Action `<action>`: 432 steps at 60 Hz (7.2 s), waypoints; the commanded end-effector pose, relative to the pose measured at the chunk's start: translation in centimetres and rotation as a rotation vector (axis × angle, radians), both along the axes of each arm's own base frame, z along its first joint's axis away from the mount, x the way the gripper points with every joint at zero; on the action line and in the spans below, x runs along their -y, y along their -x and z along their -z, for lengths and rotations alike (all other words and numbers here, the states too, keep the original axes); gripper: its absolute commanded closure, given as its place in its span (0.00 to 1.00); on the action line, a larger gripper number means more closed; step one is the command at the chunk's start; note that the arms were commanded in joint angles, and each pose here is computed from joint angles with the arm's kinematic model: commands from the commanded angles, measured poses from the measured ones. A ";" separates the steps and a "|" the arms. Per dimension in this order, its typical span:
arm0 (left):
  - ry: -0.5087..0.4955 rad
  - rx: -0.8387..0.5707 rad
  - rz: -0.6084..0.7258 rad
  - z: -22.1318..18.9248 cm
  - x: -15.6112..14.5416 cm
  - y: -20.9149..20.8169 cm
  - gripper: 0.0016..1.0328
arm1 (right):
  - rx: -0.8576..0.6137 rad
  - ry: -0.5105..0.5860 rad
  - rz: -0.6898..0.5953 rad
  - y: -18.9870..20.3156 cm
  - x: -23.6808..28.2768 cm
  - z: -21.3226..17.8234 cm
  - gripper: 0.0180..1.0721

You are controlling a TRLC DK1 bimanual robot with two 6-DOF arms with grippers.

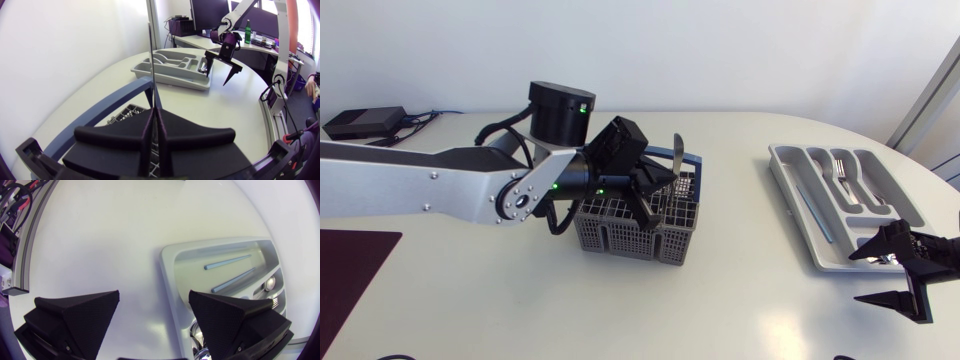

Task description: Transfer all utensils from the basket to the drawer tray.

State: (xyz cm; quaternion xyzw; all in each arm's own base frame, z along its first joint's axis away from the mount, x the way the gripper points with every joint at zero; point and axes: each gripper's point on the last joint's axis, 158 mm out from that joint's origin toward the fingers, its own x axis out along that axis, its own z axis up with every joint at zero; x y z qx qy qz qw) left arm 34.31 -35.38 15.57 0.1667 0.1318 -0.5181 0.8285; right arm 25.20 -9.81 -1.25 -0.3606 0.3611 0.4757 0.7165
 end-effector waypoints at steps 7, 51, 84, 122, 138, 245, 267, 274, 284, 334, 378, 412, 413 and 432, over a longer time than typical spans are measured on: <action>0.090 0.056 -0.007 -5.2 0.0 -0.1 0.97 | 0.000 -0.005 0.000 0.3 -1.0 -0.5 0.05; 0.149 0.091 0.018 -11.1 -0.4 1.5 0.97 | 0.030 -0.220 -0.068 -0.8 -12.6 -8.7 0.05; 0.165 0.052 0.072 -11.5 0.3 3.2 0.97 | 0.021 -0.474 -0.064 -4.2 -27.5 -15.6 0.05; 0.198 0.009 0.125 -12.2 0.5 4.6 0.97 | -0.017 -0.583 -0.173 -4.9 -34.7 -18.0 0.63; 0.203 0.006 0.119 -12.4 0.2 4.4 0.97 | -0.028 -0.580 -0.177 -4.4 -34.8 -17.8 0.95; -0.009 -0.061 -0.145 -5.1 -7.3 -0.3 0.33 | 0.051 -0.345 0.832 -17.4 13.6 -13.9 0.95; -0.046 -0.089 -0.144 -2.9 -7.9 0.5 0.32 | -0.062 -0.252 1.026 -19.9 19.8 -8.4 0.95; -0.052 -0.095 -0.145 -2.4 -8.0 0.7 0.33 | -0.146 -0.252 1.050 -20.1 19.7 -6.1 0.95; -0.053 -0.094 -0.147 -2.4 -8.2 0.8 0.33 | -0.225 -0.244 1.080 -20.0 19.6 -3.6 0.95; -0.090 -0.099 -0.143 -0.2 -8.4 1.2 0.32 | -0.108 -0.204 0.983 -17.1 13.2 -8.6 0.31; -0.077 -0.299 -0.230 3.7 -6.5 -1.1 0.53 | -0.133 -0.215 0.695 -11.3 -6.9 -8.7 0.27; -0.058 -0.400 -0.331 3.6 -8.2 -3.7 0.59 | -0.141 -0.224 0.649 -10.3 -10.3 -8.3 0.24; -0.058 -0.411 -0.328 3.7 -8.1 -3.7 0.59 | -0.142 -0.223 0.649 -10.3 -10.3 -8.3 0.24; -0.028 -0.548 -0.247 3.6 -6.9 -2.3 0.59 | -0.144 -0.223 0.646 -10.3 -10.4 -8.2 0.22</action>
